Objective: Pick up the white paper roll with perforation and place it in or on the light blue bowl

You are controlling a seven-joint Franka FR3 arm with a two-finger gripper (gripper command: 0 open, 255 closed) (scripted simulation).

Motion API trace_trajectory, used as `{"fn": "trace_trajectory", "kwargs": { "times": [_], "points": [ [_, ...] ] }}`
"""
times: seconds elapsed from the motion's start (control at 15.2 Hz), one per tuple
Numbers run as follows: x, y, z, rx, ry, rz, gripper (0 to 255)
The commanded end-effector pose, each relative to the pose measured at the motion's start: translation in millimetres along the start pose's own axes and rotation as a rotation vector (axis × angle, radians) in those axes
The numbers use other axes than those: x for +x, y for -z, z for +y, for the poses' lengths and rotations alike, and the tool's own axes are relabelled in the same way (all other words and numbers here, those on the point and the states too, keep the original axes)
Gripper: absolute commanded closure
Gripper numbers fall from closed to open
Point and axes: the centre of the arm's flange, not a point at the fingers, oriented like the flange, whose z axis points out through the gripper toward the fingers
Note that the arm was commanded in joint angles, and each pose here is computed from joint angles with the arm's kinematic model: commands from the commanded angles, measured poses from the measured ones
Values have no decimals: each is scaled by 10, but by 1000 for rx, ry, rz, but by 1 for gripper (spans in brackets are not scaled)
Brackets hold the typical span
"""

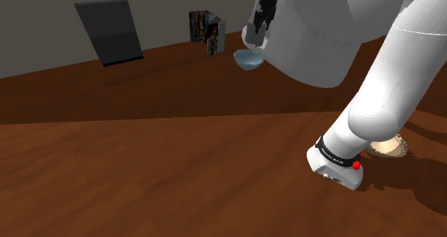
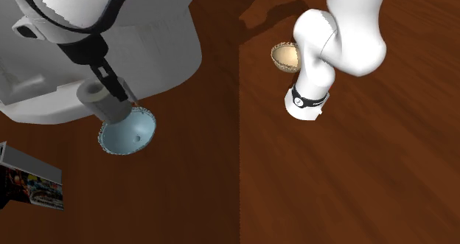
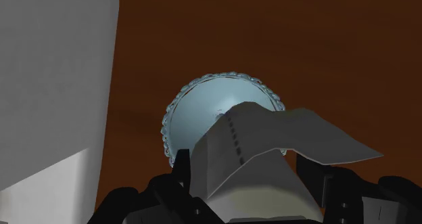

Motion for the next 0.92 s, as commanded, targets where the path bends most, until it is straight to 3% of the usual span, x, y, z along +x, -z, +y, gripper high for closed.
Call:
{"fn": "trace_trajectory", "kwargs": {
  "times": [0.0, 0.86],
  "points": [
    [223, 20, 146, 1, 2, 1, 255],
    [269, -610, 168, 1, 2, 1, 255]
  ]
}}
